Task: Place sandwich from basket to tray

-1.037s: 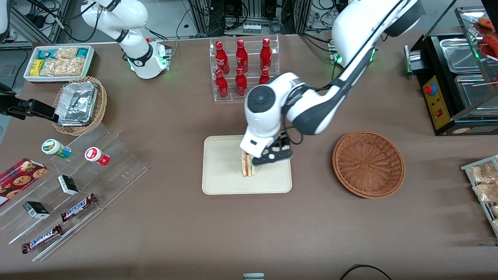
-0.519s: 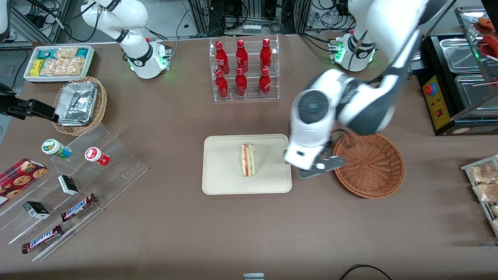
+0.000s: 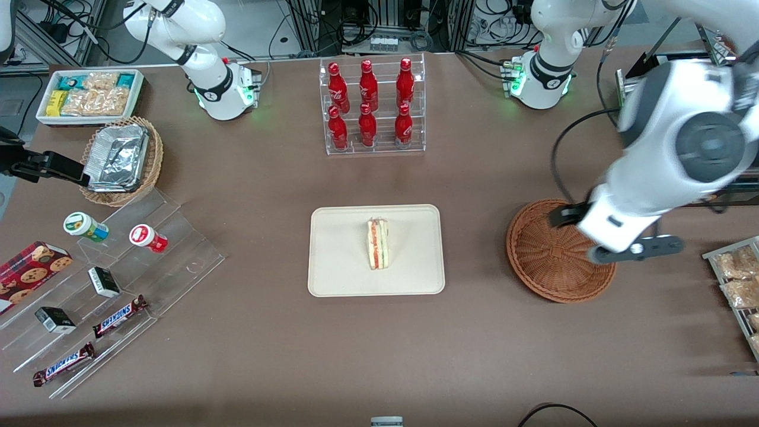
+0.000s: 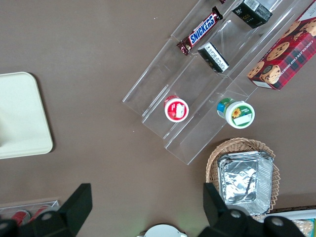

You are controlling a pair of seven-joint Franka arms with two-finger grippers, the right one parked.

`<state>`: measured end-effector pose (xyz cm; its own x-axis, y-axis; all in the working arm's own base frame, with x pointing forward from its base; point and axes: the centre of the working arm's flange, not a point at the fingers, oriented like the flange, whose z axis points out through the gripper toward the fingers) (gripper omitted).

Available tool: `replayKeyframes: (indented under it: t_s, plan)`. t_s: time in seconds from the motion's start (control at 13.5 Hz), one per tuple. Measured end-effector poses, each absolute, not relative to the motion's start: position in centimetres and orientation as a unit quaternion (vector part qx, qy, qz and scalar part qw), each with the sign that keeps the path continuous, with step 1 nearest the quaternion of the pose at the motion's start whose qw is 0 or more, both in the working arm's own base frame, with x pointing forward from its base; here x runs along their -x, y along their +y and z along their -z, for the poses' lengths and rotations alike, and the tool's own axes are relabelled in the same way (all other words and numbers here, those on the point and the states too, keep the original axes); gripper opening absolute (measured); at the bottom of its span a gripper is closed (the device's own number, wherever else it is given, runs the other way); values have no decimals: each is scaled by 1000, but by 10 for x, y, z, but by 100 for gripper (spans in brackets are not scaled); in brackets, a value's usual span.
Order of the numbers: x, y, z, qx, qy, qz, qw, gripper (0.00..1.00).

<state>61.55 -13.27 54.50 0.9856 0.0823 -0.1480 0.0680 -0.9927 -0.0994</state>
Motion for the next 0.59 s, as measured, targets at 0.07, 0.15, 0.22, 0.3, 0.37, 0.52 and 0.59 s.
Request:
replayKeyframes:
  t_s: [0.07,0.15,0.22,0.3,0.37,0.52,0.59]
  plan:
    - [-611,-116,-548,995,-28,-81,42,100]
    - [-605,-104,-549,995,-20,-86,42,100]
    - [-598,-97,-550,995,-12,-90,46,100]
    - [-592,-91,-550,994,-1,-93,50,100]
    - [-586,-84,-551,994,10,-97,52,100]
    - [-568,-67,-554,992,23,-111,52,100]
    - [-556,-57,-556,992,26,-115,49,100]
